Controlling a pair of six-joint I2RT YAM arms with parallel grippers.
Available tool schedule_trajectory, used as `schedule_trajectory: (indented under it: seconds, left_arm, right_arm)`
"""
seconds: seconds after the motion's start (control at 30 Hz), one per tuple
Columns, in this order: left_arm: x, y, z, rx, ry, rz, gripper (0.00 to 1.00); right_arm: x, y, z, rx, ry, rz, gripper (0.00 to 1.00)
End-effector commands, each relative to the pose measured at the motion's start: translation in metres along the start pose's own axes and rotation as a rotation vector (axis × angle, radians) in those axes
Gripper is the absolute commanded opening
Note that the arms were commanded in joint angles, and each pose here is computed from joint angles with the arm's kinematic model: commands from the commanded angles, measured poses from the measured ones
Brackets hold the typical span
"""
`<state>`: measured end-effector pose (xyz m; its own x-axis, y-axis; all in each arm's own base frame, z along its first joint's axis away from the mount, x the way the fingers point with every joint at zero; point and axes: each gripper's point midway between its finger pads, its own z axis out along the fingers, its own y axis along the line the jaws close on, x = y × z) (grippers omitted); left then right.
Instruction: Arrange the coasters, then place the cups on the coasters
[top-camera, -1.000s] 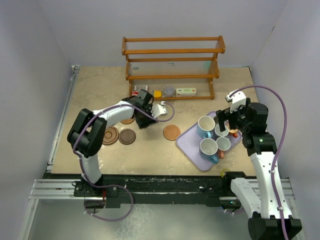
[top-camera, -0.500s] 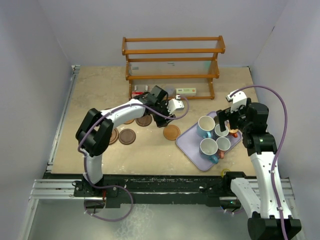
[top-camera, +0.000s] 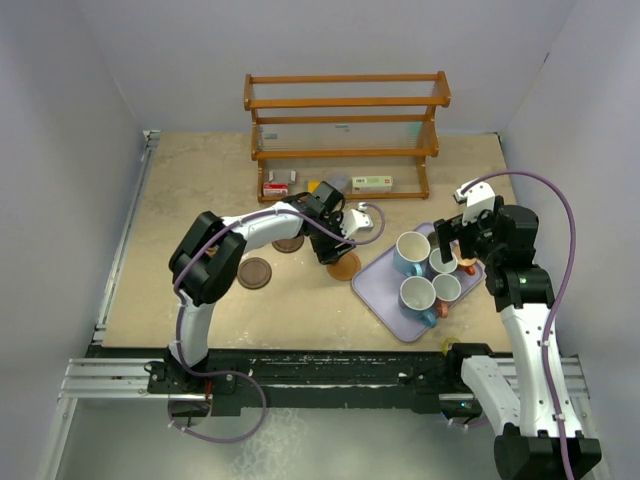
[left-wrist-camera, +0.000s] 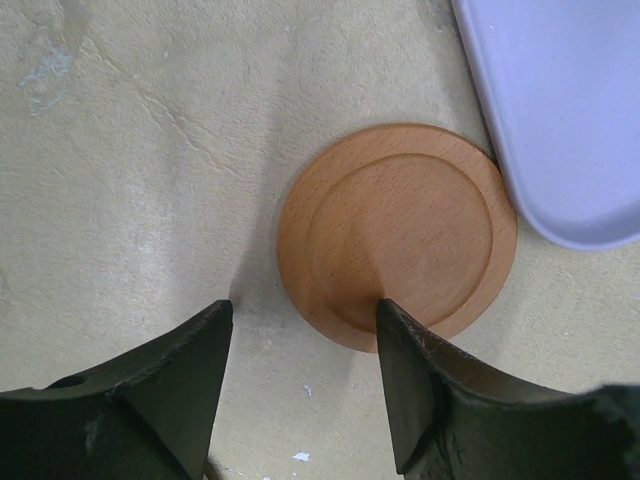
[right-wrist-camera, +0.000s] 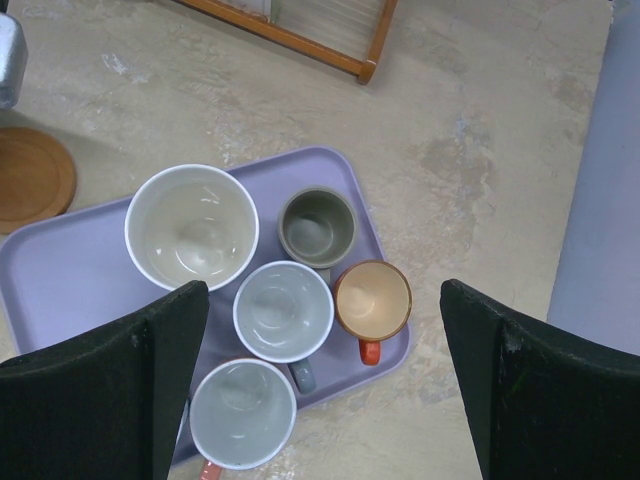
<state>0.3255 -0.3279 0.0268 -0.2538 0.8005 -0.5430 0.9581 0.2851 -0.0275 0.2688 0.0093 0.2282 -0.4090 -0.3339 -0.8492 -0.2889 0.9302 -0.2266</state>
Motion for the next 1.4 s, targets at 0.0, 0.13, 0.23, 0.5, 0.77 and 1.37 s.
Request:
schedule_trajectory:
  seconds: [0.0,0.13,0.23,0.5,0.77,1.37]
  left_arm:
    - [0.005,-0.004,-0.009,0.003,0.010,0.037,0.55]
    - [0.021,-0.007,-0.012,0.001,0.062,0.042,0.51]
    - [0.036,-0.010,-0.014,-0.003,0.099,0.045,0.48]
    - [0.077,-0.019,-0.025,-0.032,0.190,0.050,0.44]
    - [0.120,-0.011,-0.042,-0.126,0.272,0.018,0.40]
    - [0.168,-0.006,-0.078,-0.210,0.345,-0.019,0.39]
  right_arm:
    - [-0.011,0.000,-0.004,-0.006,-0.037,-0.017,1.00]
    - [-0.012,0.001,-0.006,-0.012,-0.044,-0.016,1.00]
    - [-0.013,0.002,-0.007,-0.014,-0.050,-0.017,1.00]
    - [-0.015,0.004,-0.009,-0.026,-0.060,-0.015,1.00]
    - [-0.015,0.004,-0.009,-0.026,-0.063,-0.016,1.00]
    - [-0.015,0.005,-0.008,-0.031,-0.060,-0.014,1.00]
